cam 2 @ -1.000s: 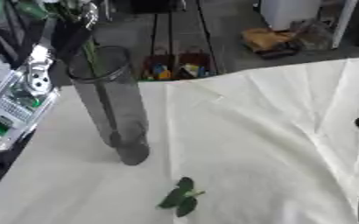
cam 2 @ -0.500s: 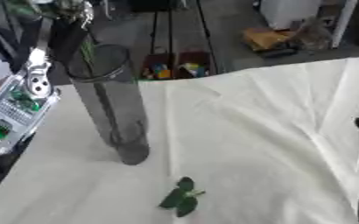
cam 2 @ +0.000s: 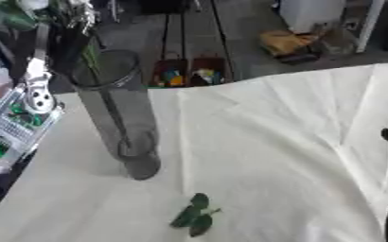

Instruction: Arrange flowers into the vase.

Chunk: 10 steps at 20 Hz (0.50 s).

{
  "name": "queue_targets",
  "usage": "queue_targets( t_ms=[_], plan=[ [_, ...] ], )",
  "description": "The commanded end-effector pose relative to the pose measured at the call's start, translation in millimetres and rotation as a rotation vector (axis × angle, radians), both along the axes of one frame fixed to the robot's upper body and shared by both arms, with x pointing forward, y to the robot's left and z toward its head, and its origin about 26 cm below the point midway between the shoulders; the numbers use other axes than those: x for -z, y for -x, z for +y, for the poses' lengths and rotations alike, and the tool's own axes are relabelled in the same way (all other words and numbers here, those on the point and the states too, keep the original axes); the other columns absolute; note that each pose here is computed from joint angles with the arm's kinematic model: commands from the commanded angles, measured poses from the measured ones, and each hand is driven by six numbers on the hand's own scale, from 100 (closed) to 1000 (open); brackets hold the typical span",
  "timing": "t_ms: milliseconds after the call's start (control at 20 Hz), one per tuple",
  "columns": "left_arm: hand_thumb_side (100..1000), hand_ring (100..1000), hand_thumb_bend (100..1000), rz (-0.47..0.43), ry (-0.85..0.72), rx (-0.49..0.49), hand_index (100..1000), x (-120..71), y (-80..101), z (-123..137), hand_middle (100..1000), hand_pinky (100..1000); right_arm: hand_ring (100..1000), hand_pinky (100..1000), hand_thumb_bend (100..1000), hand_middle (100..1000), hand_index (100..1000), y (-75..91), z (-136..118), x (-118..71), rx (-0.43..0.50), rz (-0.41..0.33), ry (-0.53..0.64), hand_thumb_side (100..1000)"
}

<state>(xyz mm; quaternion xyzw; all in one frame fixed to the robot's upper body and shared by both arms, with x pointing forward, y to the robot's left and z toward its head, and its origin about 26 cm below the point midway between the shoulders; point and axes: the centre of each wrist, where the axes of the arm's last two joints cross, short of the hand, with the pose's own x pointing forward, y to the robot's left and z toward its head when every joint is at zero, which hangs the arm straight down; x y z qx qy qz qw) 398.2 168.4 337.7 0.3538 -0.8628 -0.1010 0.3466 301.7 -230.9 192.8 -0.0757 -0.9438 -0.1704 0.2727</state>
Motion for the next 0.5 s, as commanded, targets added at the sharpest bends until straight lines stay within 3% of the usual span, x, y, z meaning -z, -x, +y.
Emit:
queue_targets(
  t_ms=[50,500],
  plan=[
    [903,674,100,-0.031,-0.005,0.001,732,-7.6,3.5,1.9,656,665,719,691,100,503,771,1.0,-0.7,-6.7,-0.002,-0.025,-0.001,1000],
    [982,771,100,0.080,-0.150,0.040,854,-3.2,3.7,3.2,765,805,720,692,100,503,771,1.2,-1.5,-6.0,0.000,-0.019,-0.006,1000]
  ],
)
